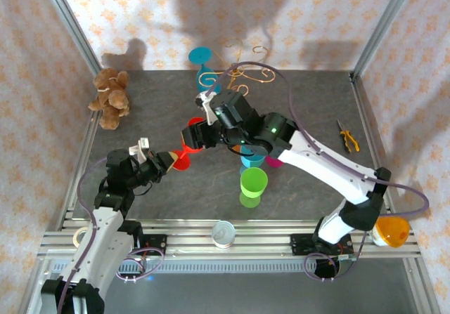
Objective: Take the wine glass off the wine glass rack
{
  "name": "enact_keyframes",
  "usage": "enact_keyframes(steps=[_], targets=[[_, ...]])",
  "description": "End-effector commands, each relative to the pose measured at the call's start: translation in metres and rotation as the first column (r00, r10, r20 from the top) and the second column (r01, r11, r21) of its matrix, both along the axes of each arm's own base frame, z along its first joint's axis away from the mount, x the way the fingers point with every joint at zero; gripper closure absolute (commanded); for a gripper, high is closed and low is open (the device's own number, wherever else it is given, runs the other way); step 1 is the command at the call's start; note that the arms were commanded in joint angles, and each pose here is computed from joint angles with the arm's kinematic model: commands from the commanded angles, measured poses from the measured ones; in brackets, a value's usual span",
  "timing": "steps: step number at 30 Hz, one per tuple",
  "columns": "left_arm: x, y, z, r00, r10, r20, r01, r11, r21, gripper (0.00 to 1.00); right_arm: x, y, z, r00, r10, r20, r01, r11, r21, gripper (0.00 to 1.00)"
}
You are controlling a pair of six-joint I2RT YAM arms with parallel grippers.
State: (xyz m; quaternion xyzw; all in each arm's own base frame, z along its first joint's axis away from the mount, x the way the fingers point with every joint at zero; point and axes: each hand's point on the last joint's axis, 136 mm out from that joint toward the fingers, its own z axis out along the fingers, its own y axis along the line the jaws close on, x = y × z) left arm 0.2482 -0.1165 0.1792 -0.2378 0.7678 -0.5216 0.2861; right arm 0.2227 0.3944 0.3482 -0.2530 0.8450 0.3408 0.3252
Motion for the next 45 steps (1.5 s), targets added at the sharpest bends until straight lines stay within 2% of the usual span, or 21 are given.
enact_keyframes(steps=[1,10,12,16,23,28,33,34,45], targets=[[-0.001,-0.001,0.006,0.999,-0.012,0.037,0.012,1.0,-0.012,1.0,-0.01,0.007,-0.004,0.996,0.058,-0.063,-0.058,0.998,0.002,0.46],[0.001,0.0,0.005,0.999,0.001,0.034,-0.001,1.0,-0.012,1.0,-0.011,0.013,-0.014,0.993,0.088,-0.082,-0.09,0.996,-0.022,0.61],[0.002,0.0,0.005,0.999,0.001,0.034,0.0,1.0,-0.011,1.0,-0.011,0.013,-0.019,0.992,0.092,-0.086,-0.096,0.995,-0.04,0.61],[0.002,0.0,0.005,0.999,0.001,0.034,0.0,1.0,-0.007,1.0,-0.009,0.016,-0.026,0.99,0.102,-0.094,-0.109,0.991,-0.072,0.55],[0.001,0.001,0.005,1.0,0.003,0.027,-0.003,1.0,-0.004,1.0,-0.001,0.021,-0.037,0.987,0.113,-0.114,-0.124,0.987,-0.103,0.56],[0.001,0.002,0.004,1.0,0.009,0.021,-0.009,1.0,0.004,1.0,-0.002,0.022,-0.04,0.983,0.135,-0.126,-0.15,0.981,-0.121,0.74],[0.004,0.004,0.007,0.999,0.023,0.022,-0.024,1.0,0.011,1.0,-0.005,0.021,-0.046,0.978,0.148,-0.148,-0.168,0.977,-0.134,0.99],[0.004,0.005,0.007,0.999,0.025,0.02,-0.025,1.0,0.014,0.99,-0.006,0.021,-0.048,0.977,0.149,-0.152,-0.17,0.976,-0.135,1.0],[0.009,0.007,0.007,0.999,0.041,0.01,-0.042,0.999,0.03,0.55,0.0,0.012,-0.073,0.984,0.066,-0.168,-0.094,0.982,-0.165,1.0]])
